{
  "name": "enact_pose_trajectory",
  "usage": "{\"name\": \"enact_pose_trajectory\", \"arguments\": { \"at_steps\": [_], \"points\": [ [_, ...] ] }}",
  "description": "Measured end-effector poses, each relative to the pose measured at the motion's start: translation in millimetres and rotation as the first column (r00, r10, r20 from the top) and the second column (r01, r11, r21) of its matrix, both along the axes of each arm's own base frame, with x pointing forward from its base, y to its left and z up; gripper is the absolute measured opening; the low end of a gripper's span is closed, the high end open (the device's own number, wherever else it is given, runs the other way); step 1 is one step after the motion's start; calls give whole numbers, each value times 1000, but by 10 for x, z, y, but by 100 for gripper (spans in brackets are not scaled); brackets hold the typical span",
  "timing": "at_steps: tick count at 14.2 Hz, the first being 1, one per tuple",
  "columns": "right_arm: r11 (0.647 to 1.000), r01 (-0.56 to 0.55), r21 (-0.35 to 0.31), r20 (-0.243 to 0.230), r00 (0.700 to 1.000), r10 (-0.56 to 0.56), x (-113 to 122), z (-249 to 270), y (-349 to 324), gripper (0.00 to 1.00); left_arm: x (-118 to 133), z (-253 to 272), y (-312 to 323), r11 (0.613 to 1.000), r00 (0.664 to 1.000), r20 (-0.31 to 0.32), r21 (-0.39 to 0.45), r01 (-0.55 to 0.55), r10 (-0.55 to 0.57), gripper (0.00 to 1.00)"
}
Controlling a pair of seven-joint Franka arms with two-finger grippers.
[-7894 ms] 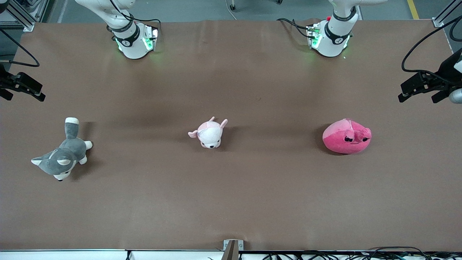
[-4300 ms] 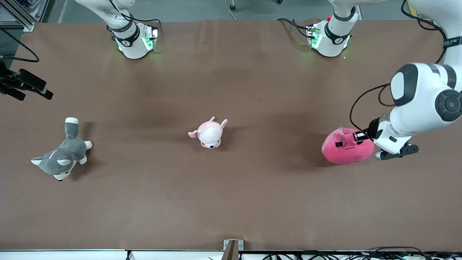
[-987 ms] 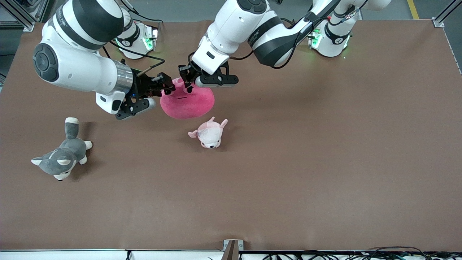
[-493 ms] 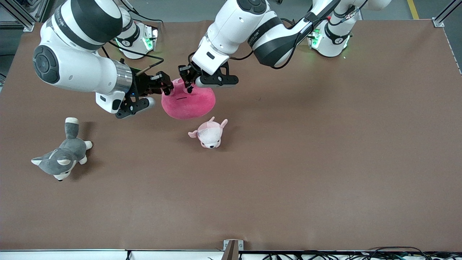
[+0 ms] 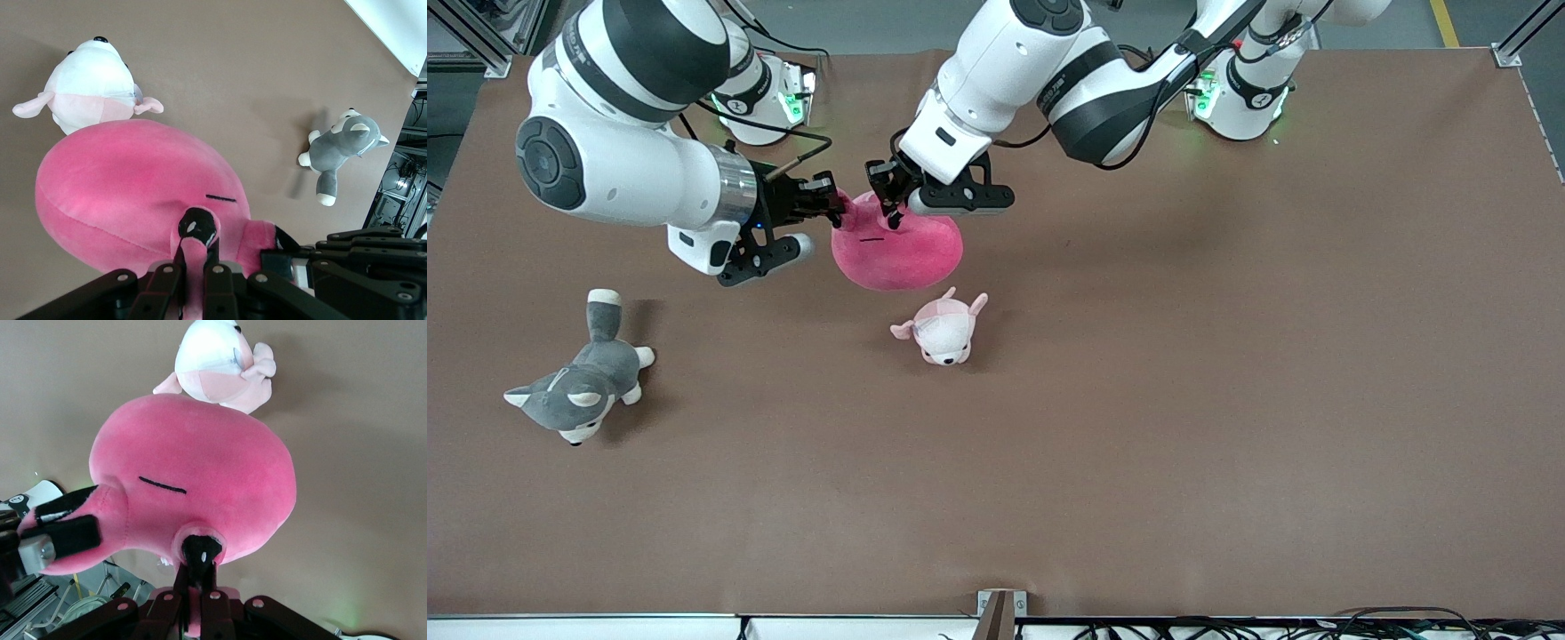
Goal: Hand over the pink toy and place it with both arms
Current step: 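Grasp the pink plush with the right gripper beside the left gripper, then open the left gripper and carry the plush away with the right gripper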
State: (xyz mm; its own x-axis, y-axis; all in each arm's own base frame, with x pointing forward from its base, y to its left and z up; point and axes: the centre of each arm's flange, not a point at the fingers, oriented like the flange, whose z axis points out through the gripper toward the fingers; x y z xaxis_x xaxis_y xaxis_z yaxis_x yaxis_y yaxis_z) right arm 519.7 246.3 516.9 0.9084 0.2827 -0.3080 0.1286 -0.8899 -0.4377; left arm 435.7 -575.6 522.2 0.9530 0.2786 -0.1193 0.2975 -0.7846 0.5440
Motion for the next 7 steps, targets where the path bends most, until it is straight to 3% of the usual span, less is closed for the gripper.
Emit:
{"name": "enact_pose_trajectory", "arguments": {
  "at_steps": [3,7],
  "points": [
    [1000,4,-4,-7,1000,-4,-4,1,-7,9,6,9,2,1000,1000,10,3,3,-3,19],
    [1000,28,-15,-30,999,-28,48,17,-217,9,62,171,58,1000,996,89,20,5,-7,60]
  ]
}}
